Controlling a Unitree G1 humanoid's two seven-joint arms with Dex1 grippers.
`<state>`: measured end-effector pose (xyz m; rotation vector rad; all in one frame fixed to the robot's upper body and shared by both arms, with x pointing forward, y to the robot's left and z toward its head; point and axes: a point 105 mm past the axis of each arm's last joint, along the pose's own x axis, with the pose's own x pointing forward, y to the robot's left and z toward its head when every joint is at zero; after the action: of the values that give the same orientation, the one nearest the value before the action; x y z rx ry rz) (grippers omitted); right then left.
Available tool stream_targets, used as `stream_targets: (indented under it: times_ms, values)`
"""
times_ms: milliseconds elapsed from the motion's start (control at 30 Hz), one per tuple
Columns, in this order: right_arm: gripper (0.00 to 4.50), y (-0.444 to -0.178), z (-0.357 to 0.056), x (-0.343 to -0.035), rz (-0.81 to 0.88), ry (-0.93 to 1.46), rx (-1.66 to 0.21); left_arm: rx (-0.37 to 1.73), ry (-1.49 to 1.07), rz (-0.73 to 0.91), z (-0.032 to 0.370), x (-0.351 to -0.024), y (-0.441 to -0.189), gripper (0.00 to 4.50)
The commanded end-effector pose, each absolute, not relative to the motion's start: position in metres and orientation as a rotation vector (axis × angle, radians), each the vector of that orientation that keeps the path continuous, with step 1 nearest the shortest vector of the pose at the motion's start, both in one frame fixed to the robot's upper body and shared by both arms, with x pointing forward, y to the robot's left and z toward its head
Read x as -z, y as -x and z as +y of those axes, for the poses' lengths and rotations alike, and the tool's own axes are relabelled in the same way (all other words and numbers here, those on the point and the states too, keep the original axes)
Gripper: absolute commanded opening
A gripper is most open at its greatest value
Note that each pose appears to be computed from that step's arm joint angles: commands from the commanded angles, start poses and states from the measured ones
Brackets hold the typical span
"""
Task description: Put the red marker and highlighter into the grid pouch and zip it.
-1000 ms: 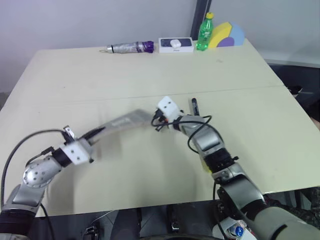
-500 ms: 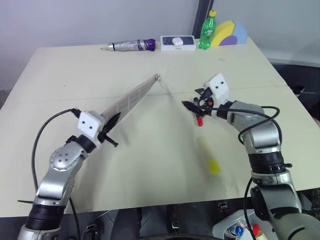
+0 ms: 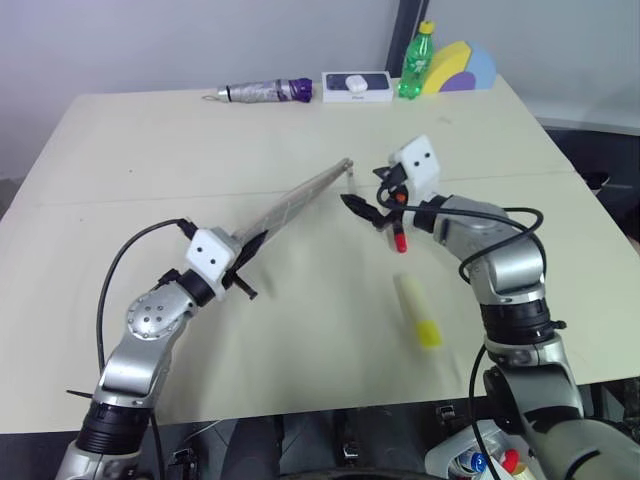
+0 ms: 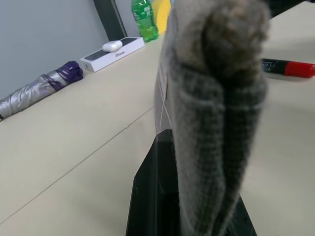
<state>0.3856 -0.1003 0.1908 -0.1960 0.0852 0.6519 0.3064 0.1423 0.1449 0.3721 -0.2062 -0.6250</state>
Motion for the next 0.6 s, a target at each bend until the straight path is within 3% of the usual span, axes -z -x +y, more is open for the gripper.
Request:
stream_targets:
  times_ms: [33,100,267,300,600]
  values:
    - [3.89,-0.388,-0.094,-0.205,0.031,0.184,-0.649,0.639,-0.384,-0.26,0.137,-0.154,-0.302,0.0]
    - [3.1,-0.387,-0.09,-0.205,0.03,0.17,-0.673,0.639,-0.385,-0.259,0.137,-0.154,-0.301,0.0]
    - [0.33,-0.379,-0.08,-0.207,0.022,0.173,-0.73,0.629,-0.395,-0.253,0.137,-0.151,-0.3,0.0]
    - [0.03,-0.376,-0.077,-0.208,0.02,0.172,-0.747,0.626,-0.398,-0.252,0.137,-0.151,-0.301,0.0]
    - [0.03,-0.333,-0.028,-0.201,0.028,0.272,-0.964,0.605,-0.419,-0.242,0.124,-0.143,-0.307,0.0]
